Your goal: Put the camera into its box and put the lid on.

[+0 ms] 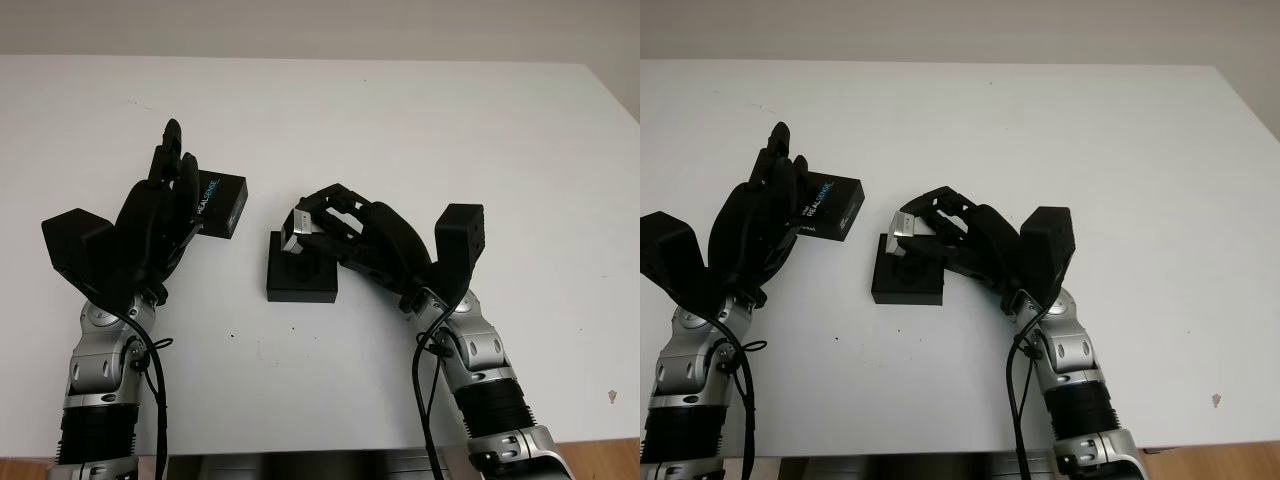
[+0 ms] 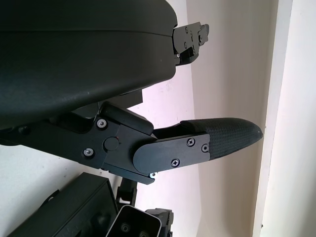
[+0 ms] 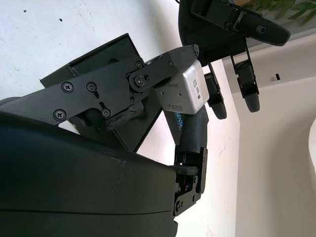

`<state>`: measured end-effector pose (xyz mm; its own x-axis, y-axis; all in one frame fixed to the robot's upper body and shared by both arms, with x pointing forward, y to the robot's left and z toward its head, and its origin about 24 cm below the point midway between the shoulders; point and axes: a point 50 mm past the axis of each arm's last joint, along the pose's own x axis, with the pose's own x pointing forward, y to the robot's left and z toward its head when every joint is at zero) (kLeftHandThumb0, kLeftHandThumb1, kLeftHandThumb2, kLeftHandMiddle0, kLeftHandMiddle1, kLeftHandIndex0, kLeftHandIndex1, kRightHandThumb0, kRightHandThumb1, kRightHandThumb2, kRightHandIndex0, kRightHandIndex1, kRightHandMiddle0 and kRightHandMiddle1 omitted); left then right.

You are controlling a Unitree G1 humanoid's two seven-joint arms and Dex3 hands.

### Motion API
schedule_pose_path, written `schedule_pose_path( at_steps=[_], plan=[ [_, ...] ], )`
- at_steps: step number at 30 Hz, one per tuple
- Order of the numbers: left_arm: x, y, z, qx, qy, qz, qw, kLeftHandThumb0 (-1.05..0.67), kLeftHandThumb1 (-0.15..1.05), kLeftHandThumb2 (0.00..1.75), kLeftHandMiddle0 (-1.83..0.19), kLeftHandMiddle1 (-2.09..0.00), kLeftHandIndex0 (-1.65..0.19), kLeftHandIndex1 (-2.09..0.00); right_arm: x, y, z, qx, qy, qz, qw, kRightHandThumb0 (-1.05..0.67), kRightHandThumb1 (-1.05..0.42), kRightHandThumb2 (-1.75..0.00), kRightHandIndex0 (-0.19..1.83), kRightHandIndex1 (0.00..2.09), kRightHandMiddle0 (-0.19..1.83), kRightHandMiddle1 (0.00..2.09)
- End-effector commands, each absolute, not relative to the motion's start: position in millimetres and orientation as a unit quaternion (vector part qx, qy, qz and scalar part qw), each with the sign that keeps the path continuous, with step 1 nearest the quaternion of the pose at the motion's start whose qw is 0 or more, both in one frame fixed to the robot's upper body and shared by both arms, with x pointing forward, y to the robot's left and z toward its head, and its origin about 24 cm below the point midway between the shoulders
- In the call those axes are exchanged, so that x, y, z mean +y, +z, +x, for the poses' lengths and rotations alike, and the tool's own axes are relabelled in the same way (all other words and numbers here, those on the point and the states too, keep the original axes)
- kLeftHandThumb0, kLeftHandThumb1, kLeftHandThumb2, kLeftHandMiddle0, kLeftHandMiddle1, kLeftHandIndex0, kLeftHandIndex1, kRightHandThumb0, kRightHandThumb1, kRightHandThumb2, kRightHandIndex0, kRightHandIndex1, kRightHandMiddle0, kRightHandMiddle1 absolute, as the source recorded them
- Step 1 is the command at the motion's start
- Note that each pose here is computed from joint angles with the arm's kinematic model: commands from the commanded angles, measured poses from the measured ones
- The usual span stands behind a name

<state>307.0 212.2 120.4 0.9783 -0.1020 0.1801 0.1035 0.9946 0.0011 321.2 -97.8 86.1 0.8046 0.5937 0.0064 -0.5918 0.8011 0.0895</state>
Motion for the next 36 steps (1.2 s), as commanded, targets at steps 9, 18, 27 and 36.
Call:
schedule_pose_path(
  at_steps=[9,18,27,36],
  plan=[
    [211.5,122.5,306.2,-0.097,-0.055,0.003,0.994,-0.83,1.05,0.62,0.19,0.00,0.19,0.00,-92.1,76.2,312.5,0.008,0.324,-0.022,0.946,-0.42,-1.02,-0.05,0.21,0.00,0.26,1.72],
    [210.2,122.4,305.8,-0.097,-0.051,0.003,0.994,-0.83,1.05,0.62,0.19,0.00,0.19,0.00,-92.6,68.5,311.1,-0.014,0.330,-0.100,0.939,-0.44,-1.00,-0.05,0.23,0.00,0.28,1.70],
    [210.2,122.4,306.4,-0.097,-0.057,0.003,0.994,-0.83,1.05,0.62,0.19,0.00,0.19,0.00,-93.8,65.3,309.8,-0.034,0.336,-0.142,0.931,-0.45,-0.99,-0.05,0.22,0.00,0.33,1.65],
    [210.3,122.5,306.0,-0.096,-0.053,0.004,0.994,-0.83,1.05,0.62,0.19,0.00,0.19,0.00,-95.6,69.3,309.0,-0.060,0.337,-0.195,0.919,-0.44,-1.00,-0.06,0.22,0.00,0.30,1.60]
  ],
)
